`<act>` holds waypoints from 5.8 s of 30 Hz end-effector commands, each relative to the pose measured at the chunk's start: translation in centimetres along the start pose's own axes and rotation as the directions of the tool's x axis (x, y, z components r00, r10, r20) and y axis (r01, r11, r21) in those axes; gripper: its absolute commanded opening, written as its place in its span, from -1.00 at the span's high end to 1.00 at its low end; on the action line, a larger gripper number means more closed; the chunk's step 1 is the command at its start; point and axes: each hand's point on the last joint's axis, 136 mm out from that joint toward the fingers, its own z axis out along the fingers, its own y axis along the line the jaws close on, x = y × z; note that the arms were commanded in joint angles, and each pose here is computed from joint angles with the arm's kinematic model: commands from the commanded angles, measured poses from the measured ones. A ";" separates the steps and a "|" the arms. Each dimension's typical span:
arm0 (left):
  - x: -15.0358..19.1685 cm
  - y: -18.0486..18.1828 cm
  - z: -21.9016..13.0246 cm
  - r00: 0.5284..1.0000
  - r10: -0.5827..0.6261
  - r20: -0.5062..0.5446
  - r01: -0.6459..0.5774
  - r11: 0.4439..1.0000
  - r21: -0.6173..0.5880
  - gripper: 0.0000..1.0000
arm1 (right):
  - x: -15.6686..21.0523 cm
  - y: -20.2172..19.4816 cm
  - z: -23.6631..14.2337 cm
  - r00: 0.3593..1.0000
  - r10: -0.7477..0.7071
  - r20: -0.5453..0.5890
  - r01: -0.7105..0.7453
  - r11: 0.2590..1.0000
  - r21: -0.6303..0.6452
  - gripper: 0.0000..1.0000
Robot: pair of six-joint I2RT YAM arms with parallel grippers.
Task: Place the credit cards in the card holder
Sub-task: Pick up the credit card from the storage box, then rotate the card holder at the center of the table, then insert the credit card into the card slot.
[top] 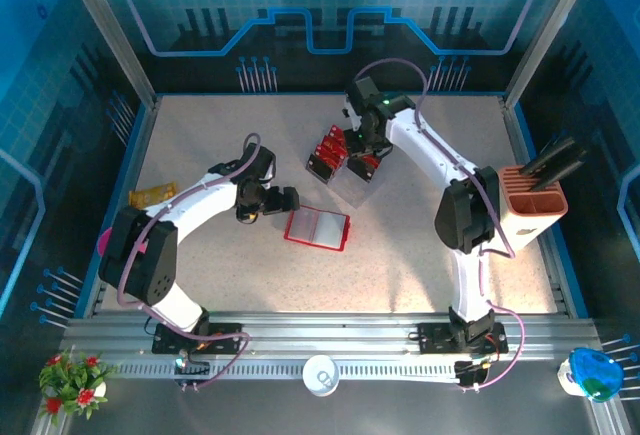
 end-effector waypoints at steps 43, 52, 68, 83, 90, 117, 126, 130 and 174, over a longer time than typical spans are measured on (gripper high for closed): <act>0.0 -0.7 0.9 1.000 -0.014 -0.027 0.014 1.000 0.014 -0.99 | 0.9 0.3 1.7 0.969 -0.227 -0.098 0.232 0.972 0.037 0.92; -0.2 -0.5 1.0 0.999 0.025 -0.037 -0.026 1.000 -0.013 -0.99 | 0.6 1.3 -1.5 0.969 -0.246 -0.039 0.247 0.969 0.019 1.00; 1.0 -3.1 2.0 0.993 0.088 -0.076 -0.085 0.995 0.043 -0.98 | 5.5 2.5 -4.5 0.997 0.047 0.062 -0.038 0.989 -0.143 1.00; 3.6 -5.6 3.5 0.991 0.102 -0.089 -0.101 0.995 0.017 -0.99 | 12.1 0.1 -5.5 0.931 0.360 0.061 -0.325 0.893 -0.310 1.00; 5.4 -5.9 5.0 0.989 0.092 -0.117 -0.097 0.994 -0.042 -0.99 | 13.3 0.4 -6.3 0.937 0.347 0.039 -0.314 0.888 -0.337 1.00; 6.1 -6.1 1.5 0.992 0.120 -0.038 -0.125 0.978 -0.169 -0.98 | 12.3 4.3 -3.9 0.898 0.439 0.018 -0.345 0.731 -0.589 1.00; 6.5 -1.5 2.7 0.996 0.054 -0.072 -0.070 0.967 -0.246 -0.99 | 12.7 8.0 -0.1 0.918 0.396 0.034 -0.295 0.737 -0.608 1.00; 6.7 -0.2 3.0 0.994 0.061 -0.091 -0.084 0.958 -0.274 -0.98 | 12.7 9.3 1.3 0.921 0.387 0.041 -0.284 0.741 -0.608 1.00; 8.6 2.9 3.9 0.979 0.097 -0.177 -0.153 0.930 -0.334 -0.99 | 14.1 10.6 7.8 0.910 0.413 0.032 -0.322 0.754 -0.573 1.00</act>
